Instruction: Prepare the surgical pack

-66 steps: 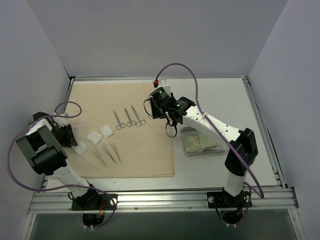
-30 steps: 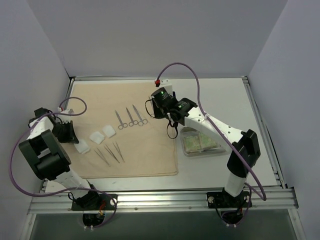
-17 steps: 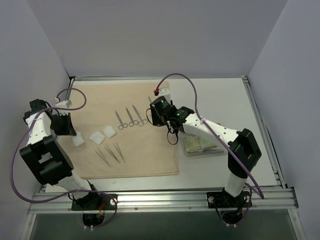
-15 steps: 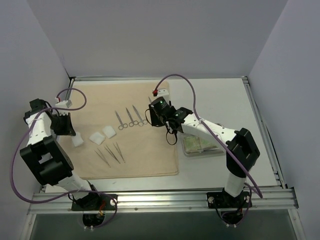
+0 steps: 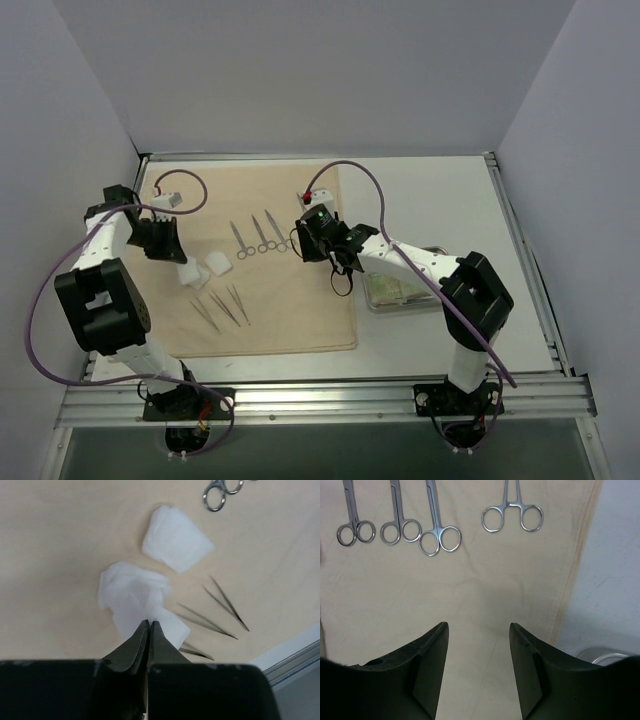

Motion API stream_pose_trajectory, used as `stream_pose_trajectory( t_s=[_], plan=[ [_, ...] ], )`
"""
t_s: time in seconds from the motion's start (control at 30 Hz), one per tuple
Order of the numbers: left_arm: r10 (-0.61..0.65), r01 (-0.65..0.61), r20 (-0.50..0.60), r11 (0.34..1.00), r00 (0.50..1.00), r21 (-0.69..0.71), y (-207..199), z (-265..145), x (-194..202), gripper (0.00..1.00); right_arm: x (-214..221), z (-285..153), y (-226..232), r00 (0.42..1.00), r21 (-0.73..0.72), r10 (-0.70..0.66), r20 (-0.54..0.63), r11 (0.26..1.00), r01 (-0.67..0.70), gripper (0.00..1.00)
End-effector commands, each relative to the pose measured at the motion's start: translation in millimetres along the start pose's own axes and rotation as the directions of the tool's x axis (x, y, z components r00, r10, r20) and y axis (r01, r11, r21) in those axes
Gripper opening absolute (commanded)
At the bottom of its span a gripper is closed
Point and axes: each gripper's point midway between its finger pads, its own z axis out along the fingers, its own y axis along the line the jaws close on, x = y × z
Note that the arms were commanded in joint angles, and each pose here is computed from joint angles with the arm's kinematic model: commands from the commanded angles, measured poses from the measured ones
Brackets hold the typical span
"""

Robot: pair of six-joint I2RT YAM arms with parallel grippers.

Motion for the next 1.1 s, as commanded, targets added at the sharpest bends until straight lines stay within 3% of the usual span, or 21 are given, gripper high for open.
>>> stream_pose_trajectory(
  t_s=[0.0, 0.13, 0.3, 0.43, 0.67, 0.83, 1.07],
  plan=[
    [-0.02, 0.015, 0.044, 0.994, 0.999, 0.104, -21.3, 10.8, -20.0, 0.02, -4.6, -0.7, 7.5, 1.0, -0.034, 0.012, 0.024, 0.999, -0.012, 0.48],
    [-0.116, 0.114, 0.007, 0.984, 0.993, 0.135, -14.2, 35.9, -15.5, 0.02, 1.7, 2.5, 9.2, 1.0, -0.043, 0.005, 0.002, 0.999, -0.005, 0.48],
    [-0.15, 0.144, 0.031, 0.979, 0.988, 0.143, -10.3, 44.2, -15.3, 0.02, 1.3, 1.9, 10.7, 1.0, -0.049, 0.0, 0.002, 0.999, 0.0, 0.48],
    [-0.156, 0.127, 0.124, 0.969, 0.98, 0.213, -22.9, 18.1, -36.2, 0.02, -0.3, 2.1, 11.2, 1.0, -0.049, -0.004, -0.003, 0.999, 0.003, 0.48],
    [-0.111, 0.093, 0.146, 0.988, 0.983, 0.124, -28.1, -17.3, -33.3, 0.02, -6.0, 0.0, 13.7, 1.0, -0.052, -0.003, 0.001, 0.999, 0.003, 0.48],
    [-0.064, 0.024, 0.198, 0.98, 0.978, 0.197, -56.3, -35.2, -37.1, 0.02, -8.8, -4.6, 12.1, 1.0, -0.042, -0.012, -0.001, 0.999, 0.012, 0.48],
    [-0.105, 0.054, 0.159, 0.953, 0.982, 0.299, -60.7, -16.4, -34.8, 0.02, -12.5, -10.1, 8.2, 1.0, -0.024, -0.008, 0.004, 1.0, 0.008, 0.48]
  ],
)
